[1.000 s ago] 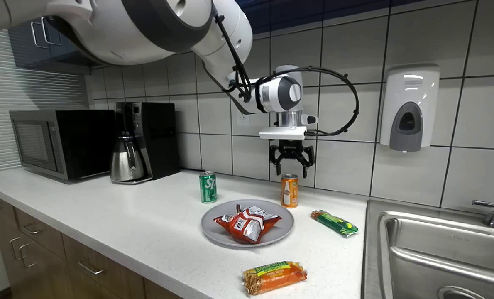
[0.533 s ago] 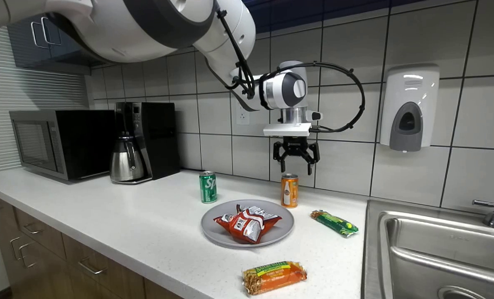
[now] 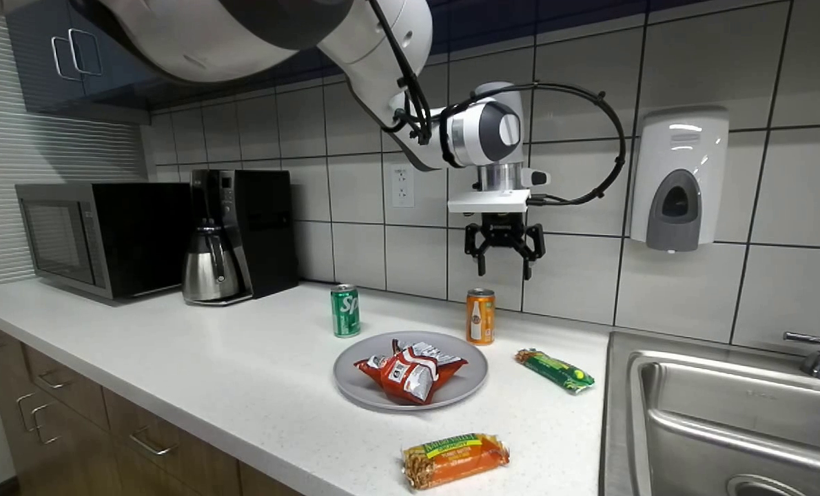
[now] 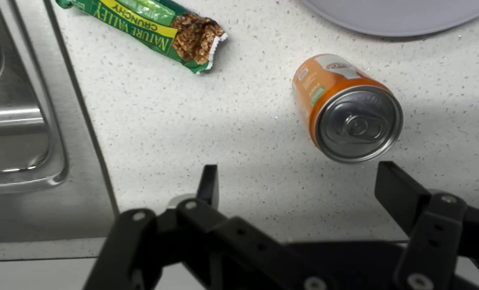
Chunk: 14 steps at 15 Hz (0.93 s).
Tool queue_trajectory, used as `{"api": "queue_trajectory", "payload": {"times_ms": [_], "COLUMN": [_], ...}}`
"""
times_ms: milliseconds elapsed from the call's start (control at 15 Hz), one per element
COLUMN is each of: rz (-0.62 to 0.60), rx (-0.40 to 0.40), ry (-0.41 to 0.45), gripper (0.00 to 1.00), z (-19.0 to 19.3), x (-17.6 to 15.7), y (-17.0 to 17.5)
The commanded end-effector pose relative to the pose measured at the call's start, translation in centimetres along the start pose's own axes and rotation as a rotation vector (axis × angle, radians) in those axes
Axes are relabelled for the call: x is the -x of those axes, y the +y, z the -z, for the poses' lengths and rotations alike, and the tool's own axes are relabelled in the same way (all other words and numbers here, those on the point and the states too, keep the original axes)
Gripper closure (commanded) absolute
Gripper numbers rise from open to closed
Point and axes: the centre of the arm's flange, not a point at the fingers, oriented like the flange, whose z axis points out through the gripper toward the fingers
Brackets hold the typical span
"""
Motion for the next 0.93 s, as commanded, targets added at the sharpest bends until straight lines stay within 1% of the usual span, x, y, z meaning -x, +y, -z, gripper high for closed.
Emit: {"api": "queue_trajectory", "payload": {"times_ms": [0, 400, 867], "rz": [-0.001, 0.007, 0.008], "rx": [-0.015, -0.013, -0.013], "ry": [-0.006, -0.024, -0.063], "gripper": [0.00, 0.00, 0.00], "z": [1.9, 3.4, 3.6], "x": [2.9, 6.2, 11.7], "y": [0.2, -0.4, -1.3]}}
